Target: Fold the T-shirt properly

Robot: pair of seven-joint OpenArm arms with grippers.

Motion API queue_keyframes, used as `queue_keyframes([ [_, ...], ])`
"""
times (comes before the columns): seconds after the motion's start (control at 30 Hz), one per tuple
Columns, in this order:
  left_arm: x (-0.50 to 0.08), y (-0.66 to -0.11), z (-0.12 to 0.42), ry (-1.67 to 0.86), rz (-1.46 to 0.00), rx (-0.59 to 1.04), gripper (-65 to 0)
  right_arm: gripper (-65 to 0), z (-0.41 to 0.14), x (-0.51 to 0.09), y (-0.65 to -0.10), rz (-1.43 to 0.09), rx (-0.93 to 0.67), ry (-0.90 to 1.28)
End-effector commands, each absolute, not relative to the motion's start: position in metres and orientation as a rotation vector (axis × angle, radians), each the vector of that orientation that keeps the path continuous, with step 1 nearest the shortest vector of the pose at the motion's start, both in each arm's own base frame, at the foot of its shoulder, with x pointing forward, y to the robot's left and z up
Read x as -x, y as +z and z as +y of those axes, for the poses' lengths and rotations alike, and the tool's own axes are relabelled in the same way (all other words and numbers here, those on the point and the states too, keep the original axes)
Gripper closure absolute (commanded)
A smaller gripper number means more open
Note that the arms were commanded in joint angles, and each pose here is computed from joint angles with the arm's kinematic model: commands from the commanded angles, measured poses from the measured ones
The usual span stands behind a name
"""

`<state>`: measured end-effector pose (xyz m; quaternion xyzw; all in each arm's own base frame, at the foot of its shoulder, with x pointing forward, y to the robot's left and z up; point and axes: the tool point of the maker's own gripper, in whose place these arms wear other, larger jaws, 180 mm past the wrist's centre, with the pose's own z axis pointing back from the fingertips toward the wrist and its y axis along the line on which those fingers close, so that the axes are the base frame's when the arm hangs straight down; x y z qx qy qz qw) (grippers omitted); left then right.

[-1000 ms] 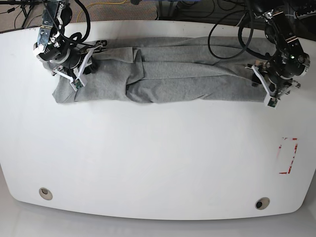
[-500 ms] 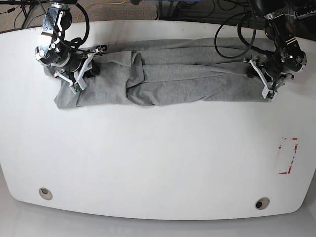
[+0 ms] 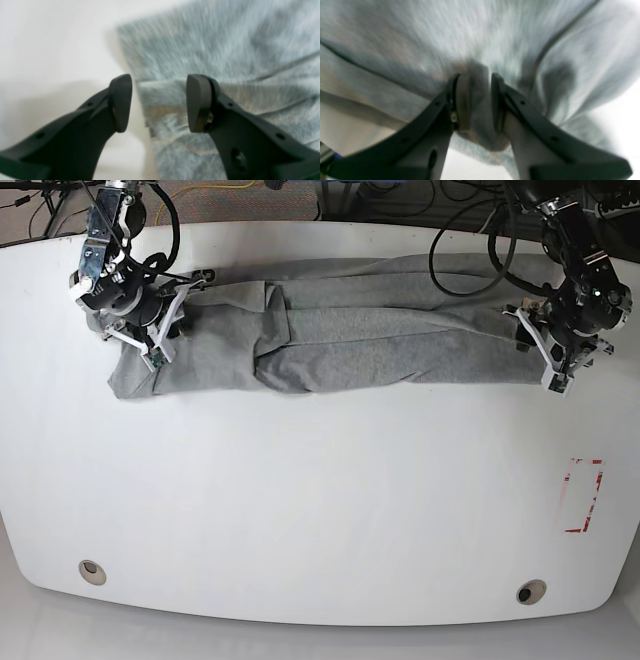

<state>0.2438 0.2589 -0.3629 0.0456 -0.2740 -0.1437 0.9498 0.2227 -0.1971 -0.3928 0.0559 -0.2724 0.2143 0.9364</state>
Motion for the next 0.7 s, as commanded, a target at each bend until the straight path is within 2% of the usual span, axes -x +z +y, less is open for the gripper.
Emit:
queue_keyframes([
  [0.0,-0.254,-0.341,0.260,-0.314,-0.619,-0.132,-32.6,-13.0,-0.195,-0.237,-0.370,-0.639,-0.095,0.464],
  [0.3,-0.255,-0.322,0.265,-0.320,-0.659,-0.182,-32.5,-13.0,-0.189,-0.248,-0.341,-0.724,-0.057,0.507],
  [0.67,-0.249,-0.311,0.294,-0.236,-0.678,-0.231,-32.5,-13.0,-0.189,-0.247,-0.342,-0.721,-0.057,0.509],
])
